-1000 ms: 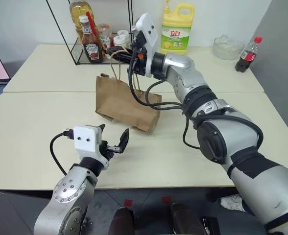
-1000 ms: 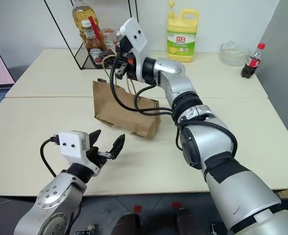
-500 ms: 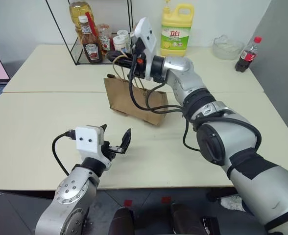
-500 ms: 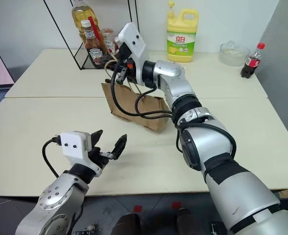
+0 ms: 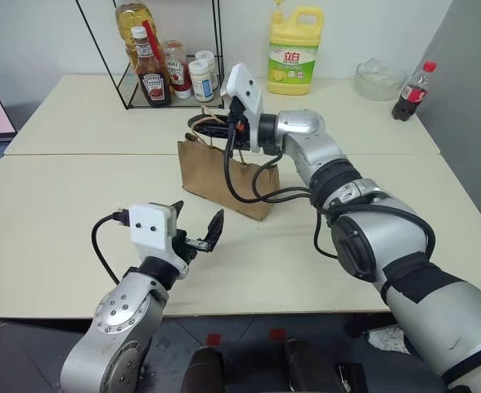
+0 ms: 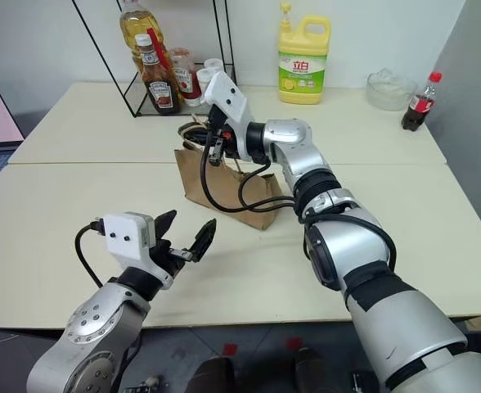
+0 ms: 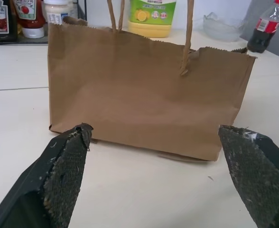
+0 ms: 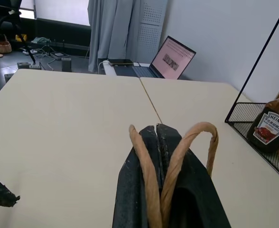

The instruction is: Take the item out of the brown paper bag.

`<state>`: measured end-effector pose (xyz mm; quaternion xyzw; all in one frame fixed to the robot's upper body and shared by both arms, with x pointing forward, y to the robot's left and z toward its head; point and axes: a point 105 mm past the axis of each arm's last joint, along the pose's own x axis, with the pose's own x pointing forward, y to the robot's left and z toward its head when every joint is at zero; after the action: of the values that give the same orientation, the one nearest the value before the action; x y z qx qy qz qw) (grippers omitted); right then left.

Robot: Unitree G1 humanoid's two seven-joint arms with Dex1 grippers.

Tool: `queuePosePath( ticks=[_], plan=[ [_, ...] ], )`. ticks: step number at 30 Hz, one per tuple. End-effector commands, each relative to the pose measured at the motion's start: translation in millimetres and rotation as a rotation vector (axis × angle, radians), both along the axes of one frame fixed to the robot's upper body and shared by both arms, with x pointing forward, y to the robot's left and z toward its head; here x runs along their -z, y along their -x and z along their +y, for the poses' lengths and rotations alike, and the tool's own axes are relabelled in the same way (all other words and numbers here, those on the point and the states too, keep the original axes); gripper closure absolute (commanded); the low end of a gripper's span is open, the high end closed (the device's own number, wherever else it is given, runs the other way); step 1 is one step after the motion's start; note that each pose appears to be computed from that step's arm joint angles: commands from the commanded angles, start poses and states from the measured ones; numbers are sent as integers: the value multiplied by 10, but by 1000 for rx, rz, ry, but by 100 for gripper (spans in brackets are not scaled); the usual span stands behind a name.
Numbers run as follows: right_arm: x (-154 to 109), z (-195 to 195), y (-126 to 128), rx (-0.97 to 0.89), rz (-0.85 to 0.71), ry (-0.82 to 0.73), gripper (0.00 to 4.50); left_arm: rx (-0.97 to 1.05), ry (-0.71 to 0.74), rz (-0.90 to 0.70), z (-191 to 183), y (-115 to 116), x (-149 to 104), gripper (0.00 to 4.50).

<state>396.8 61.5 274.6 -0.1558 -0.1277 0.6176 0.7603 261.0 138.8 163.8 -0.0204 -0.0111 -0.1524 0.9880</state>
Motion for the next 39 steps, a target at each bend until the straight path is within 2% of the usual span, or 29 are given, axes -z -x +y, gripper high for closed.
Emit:
queuePosePath(
  ticks=[1,3,6,16,22,32,33,36,39],
  plan=[
    [-132,-25,34,-21,-66,4,445,18,-5,-34,-20,15,-80,0],
    [-110,-50,22,-16,-64,18,430,20,-6,-34,-14,10,-78,0],
    [-89,-92,17,-21,-61,37,357,26,-10,-35,-17,-1,-80,0],
    [14,-583,-61,-11,-26,86,1,58,-36,-37,22,-69,-92,0],
    [52,-945,33,-6,6,94,1,105,-74,-42,102,-202,-119,0],
    [20,-1387,441,97,96,65,1,304,-198,-32,276,-473,-305,0],
    [8,-1418,488,118,111,47,1,319,-226,-40,329,-532,-362,0],
    [163,-1515,662,293,131,-8,1,221,-362,-168,645,-1037,-829,0],
    [356,-1472,837,419,205,-90,1,190,-440,-242,705,-1379,-1116,0]
  ],
)
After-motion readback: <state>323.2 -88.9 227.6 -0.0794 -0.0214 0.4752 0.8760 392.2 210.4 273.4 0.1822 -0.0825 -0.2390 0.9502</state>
